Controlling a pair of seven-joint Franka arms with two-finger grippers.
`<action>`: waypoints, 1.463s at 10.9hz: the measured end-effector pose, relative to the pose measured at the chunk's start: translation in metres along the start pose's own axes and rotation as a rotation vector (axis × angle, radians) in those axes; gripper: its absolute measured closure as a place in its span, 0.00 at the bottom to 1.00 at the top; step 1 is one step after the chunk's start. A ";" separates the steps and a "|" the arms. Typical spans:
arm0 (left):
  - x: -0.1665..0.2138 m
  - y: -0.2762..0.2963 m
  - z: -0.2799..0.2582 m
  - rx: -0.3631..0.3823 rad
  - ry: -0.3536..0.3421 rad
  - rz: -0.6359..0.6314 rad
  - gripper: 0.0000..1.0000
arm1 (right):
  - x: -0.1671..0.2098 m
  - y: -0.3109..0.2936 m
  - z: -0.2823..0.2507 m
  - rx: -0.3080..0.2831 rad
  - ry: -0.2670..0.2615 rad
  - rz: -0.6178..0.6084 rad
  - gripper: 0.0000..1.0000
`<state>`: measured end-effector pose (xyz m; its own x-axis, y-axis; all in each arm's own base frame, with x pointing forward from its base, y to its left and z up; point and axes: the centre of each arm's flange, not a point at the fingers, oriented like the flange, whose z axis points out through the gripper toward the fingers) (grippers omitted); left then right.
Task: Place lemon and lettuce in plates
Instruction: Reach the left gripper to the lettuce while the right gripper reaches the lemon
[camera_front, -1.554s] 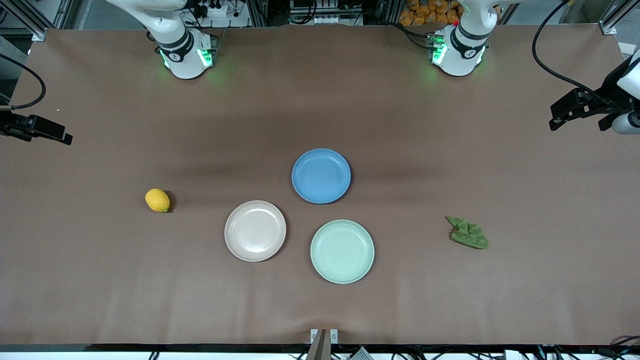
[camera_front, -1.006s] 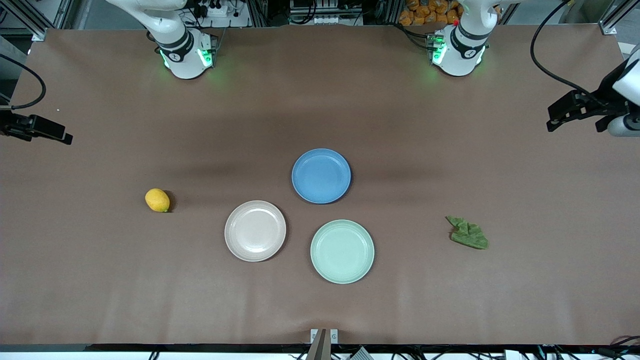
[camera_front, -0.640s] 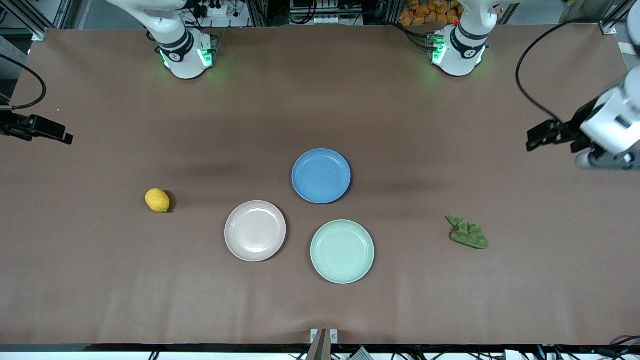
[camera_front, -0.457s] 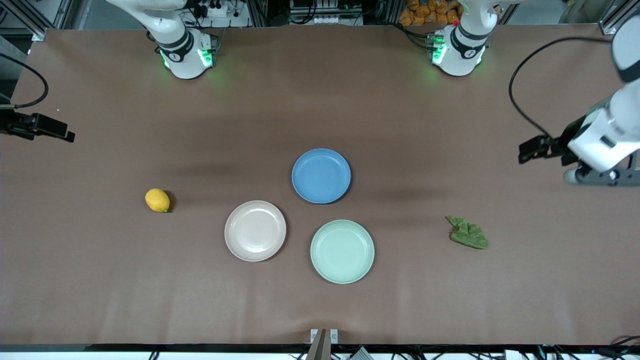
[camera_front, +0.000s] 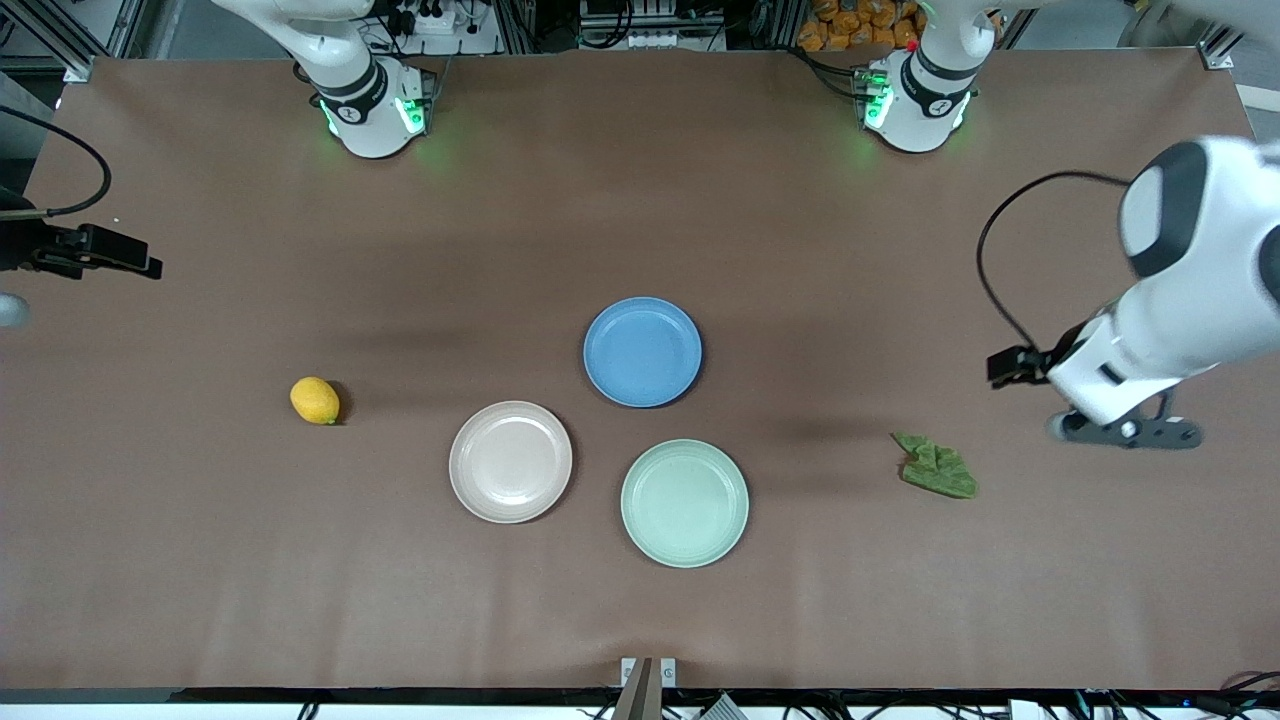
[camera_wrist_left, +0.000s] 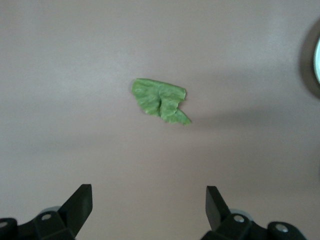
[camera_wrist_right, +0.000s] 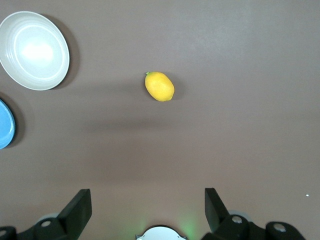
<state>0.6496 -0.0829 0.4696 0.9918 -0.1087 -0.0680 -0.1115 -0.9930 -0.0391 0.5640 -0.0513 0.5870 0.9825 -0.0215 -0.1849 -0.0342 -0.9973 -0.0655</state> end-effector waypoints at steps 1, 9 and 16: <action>0.007 0.002 0.016 -0.002 -0.006 0.004 0.00 | 0.005 -0.001 0.004 0.000 0.001 -0.011 0.00; 0.059 0.013 0.172 -0.032 0.004 0.017 0.00 | 0.067 -0.017 0.095 -0.004 0.070 -0.114 0.00; 0.070 -0.006 0.260 -0.040 0.007 -0.011 0.00 | 0.063 0.003 0.208 -0.006 0.077 -0.256 0.00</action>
<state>0.7032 -0.0727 0.2062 0.9933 -0.0979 -0.0613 -0.0981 -0.9952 0.0000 0.5880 -0.0410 0.3713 0.9701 0.2263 -0.0875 0.2181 -0.9714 -0.0941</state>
